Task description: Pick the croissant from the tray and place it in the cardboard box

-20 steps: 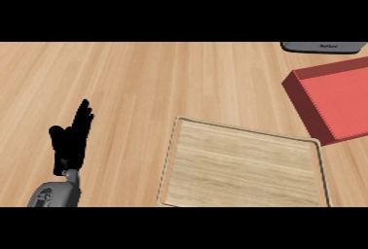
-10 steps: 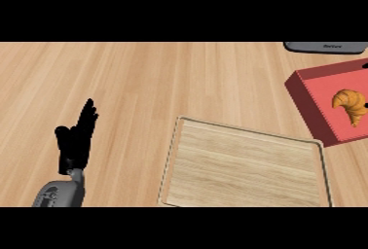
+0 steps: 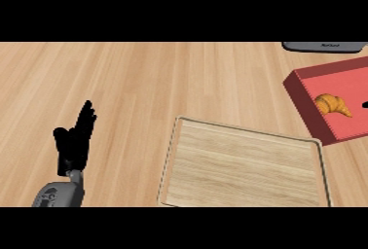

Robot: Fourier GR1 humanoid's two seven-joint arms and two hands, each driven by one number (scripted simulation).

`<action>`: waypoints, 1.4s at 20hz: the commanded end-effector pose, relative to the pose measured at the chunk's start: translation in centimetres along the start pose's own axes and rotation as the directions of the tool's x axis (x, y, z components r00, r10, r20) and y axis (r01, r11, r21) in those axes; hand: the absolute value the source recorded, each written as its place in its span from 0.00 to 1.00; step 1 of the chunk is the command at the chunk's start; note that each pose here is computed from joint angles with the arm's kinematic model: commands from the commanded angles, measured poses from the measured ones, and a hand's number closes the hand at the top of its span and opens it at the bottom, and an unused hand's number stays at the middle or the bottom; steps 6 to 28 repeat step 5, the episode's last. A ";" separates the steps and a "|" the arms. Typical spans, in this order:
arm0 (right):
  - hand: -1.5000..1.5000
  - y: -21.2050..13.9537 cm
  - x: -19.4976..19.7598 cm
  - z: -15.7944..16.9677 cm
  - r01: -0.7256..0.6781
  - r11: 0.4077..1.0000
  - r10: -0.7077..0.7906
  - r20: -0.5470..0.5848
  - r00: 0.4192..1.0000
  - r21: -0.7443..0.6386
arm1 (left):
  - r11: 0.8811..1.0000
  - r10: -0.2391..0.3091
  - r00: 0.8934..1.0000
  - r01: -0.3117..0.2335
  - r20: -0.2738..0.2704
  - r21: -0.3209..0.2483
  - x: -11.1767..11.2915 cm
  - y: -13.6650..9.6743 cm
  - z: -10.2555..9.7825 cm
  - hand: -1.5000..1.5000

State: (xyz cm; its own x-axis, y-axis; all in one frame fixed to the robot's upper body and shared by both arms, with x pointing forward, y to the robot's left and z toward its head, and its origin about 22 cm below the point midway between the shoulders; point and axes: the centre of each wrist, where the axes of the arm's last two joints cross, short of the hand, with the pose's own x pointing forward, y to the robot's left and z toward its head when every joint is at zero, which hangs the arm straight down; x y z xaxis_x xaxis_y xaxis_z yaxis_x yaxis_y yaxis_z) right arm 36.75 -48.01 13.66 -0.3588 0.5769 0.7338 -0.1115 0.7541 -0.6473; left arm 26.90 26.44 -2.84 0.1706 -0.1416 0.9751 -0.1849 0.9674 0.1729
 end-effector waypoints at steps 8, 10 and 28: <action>0.00 -3.3 -0.7 3.3 0.342 0.936 -0.338 0.057 0.940 -0.089 | 1.000 -0.005 0.999 0.005 0.031 -0.013 1.1 -0.1 -0.4 0.50; 0.00 -3.3 -0.7 3.3 0.342 0.936 -0.338 0.057 0.940 -0.089 | 1.000 -0.005 0.999 0.005 0.031 -0.013 1.1 -0.1 -0.4 0.50; 0.00 -3.3 -0.7 3.3 0.342 0.936 -0.338 0.057 0.940 -0.089 | 1.000 -0.005 0.999 0.005 0.031 -0.013 1.1 -0.1 -0.4 0.50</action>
